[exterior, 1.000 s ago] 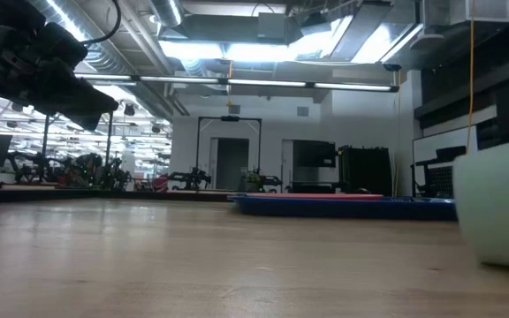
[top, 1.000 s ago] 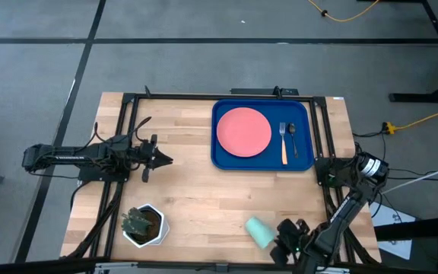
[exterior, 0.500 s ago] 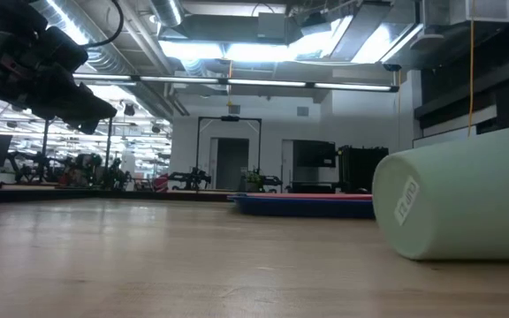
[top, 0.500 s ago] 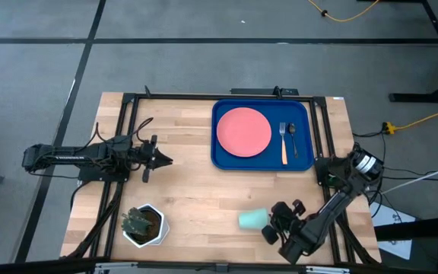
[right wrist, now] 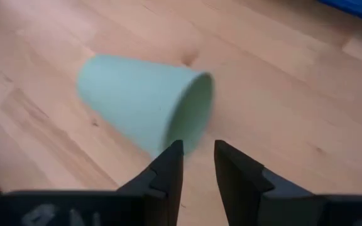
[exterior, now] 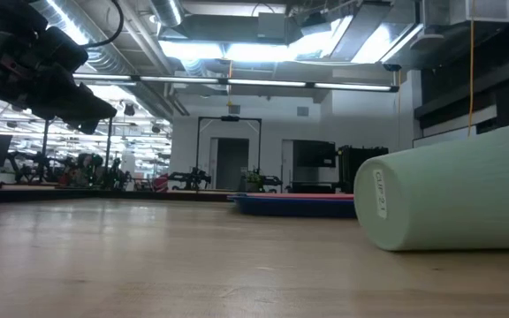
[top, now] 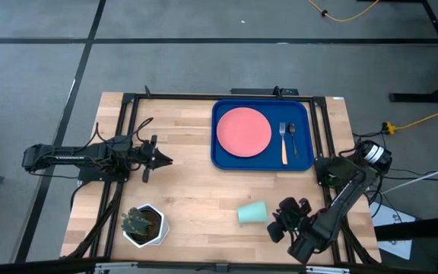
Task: Pick and place plate/cup/fork/spoon on tray
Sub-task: Put the green cup on the dark blue tray to the top right of the pink plate
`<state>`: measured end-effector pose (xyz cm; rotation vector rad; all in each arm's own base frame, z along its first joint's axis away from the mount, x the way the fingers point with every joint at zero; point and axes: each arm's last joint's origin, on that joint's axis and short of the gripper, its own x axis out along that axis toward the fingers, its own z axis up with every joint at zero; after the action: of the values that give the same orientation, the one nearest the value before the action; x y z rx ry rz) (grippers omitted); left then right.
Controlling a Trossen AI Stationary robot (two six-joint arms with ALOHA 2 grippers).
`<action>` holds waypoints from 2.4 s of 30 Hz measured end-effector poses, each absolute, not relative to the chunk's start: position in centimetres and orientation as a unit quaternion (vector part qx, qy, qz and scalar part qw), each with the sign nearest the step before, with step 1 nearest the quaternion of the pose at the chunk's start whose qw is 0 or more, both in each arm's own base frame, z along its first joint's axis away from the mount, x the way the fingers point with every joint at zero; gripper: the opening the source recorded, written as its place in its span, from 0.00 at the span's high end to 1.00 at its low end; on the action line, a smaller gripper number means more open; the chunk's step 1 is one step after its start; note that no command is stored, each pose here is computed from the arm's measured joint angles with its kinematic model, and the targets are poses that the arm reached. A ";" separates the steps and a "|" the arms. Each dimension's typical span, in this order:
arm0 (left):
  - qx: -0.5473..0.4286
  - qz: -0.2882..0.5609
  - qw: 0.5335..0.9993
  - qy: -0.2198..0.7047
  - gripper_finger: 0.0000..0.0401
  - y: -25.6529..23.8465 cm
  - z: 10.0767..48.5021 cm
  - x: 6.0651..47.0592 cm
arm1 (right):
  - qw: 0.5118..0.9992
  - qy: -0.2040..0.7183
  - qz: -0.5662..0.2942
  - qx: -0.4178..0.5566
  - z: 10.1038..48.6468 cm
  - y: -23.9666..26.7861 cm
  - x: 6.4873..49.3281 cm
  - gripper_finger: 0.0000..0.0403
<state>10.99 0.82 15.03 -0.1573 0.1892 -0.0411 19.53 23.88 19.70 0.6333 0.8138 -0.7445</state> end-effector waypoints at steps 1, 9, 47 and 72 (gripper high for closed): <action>-0.078 -0.020 0.992 0.094 0.90 0.8 15.0 11.0 | 0.808 0.374 -0.343 0.299 19.7 24.0 19.6 0.76; -0.078 -0.021 0.992 0.095 0.90 0.8 15.0 11.0 | 0.828 0.350 -0.336 0.281 20.0 23.7 20.0 0.76; -0.091 -0.021 0.991 0.095 0.90 0.8 15.0 11.0 | 0.838 0.256 -0.100 0.471 15.6 13.4 15.5 0.76; -0.091 -0.021 0.991 0.095 0.90 0.8 15.0 11.0 | 0.831 0.250 -0.075 0.492 12.9 16.0 18.1 0.76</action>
<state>10.99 0.81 15.01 -0.1834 0.1915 -0.0431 18.09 16.02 12.88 1.0435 0.5295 -0.1586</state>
